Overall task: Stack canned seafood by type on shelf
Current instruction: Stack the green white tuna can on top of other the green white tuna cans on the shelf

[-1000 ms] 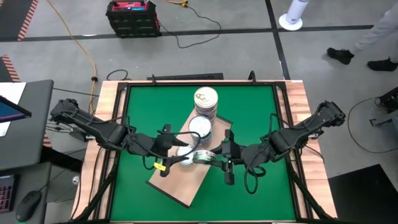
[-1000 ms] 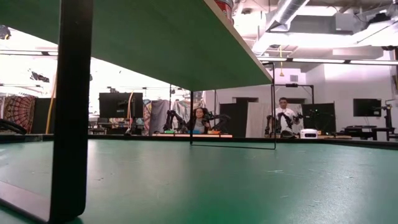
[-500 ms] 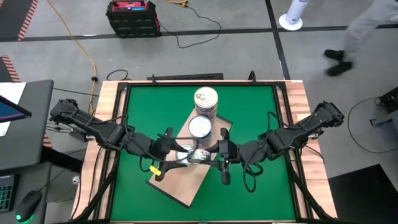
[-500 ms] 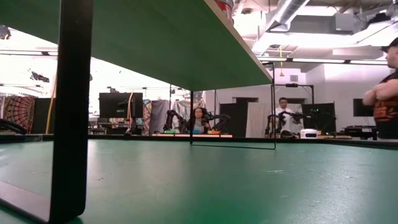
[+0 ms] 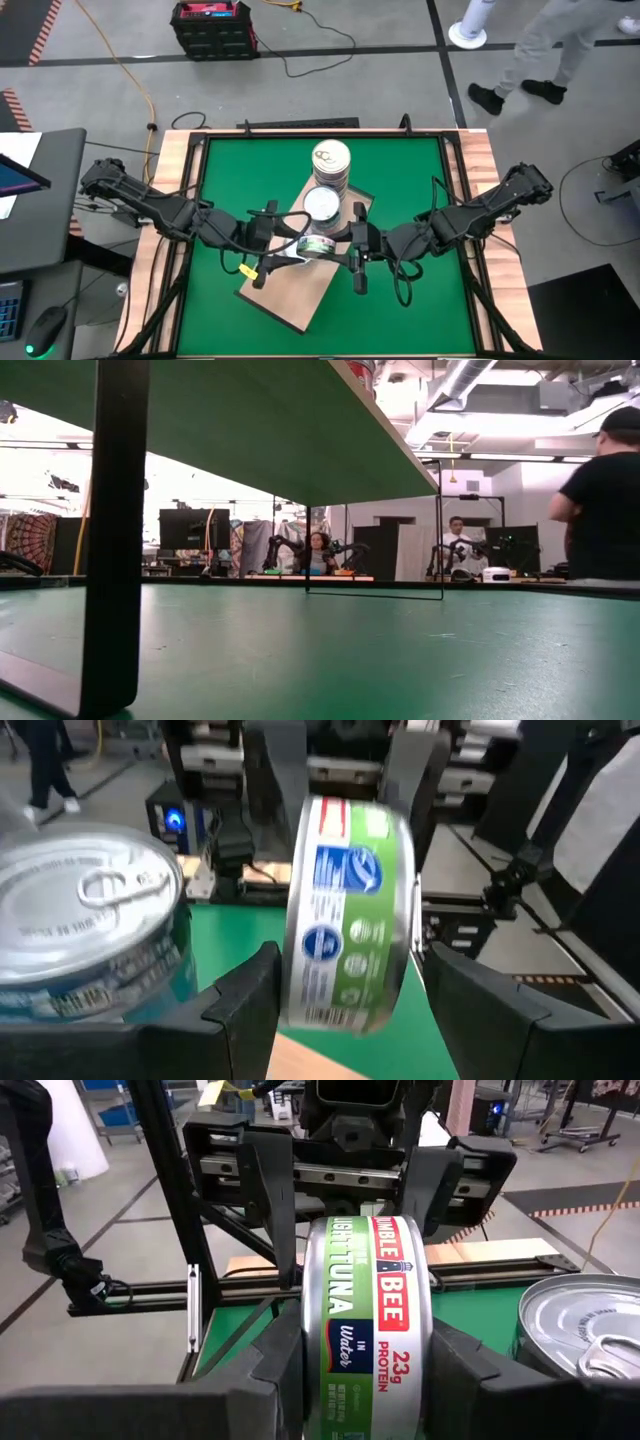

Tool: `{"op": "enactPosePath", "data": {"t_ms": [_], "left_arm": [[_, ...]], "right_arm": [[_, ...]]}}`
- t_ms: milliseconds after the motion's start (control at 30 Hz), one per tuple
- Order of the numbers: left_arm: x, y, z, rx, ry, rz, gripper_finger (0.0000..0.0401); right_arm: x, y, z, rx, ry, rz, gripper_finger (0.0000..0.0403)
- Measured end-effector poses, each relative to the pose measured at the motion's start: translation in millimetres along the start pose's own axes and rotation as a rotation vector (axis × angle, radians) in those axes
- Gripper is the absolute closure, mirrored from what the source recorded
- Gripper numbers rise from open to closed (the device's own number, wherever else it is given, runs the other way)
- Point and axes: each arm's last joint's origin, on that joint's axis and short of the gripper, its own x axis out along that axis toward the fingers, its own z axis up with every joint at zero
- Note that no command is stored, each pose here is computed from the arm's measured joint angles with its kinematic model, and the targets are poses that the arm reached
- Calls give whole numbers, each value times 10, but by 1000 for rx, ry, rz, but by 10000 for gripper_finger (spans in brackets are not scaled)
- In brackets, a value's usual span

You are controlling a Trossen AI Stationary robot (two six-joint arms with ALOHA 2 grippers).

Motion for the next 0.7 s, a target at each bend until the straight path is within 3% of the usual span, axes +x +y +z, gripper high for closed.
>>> {"op": "enactPosePath", "data": {"t_ms": [133, 333, 400, 700], "left_arm": [[0, -1, 22, 30, -23, 7, 186], [0, 5, 26, 56, -30, 29, 261], [0, 5, 26, 60, -29, 30, 263], [-81, 43, -27, 101, 55, 51, 263]], "right_arm": [[0, 1, 2, 1, -2, 0, 241], [0, 5, 17, 14, -16, 5, 237], [8, -11, 18, 26, -14, 5, 227], [60, -175, 21, 129, 38, 53, 114]]}}
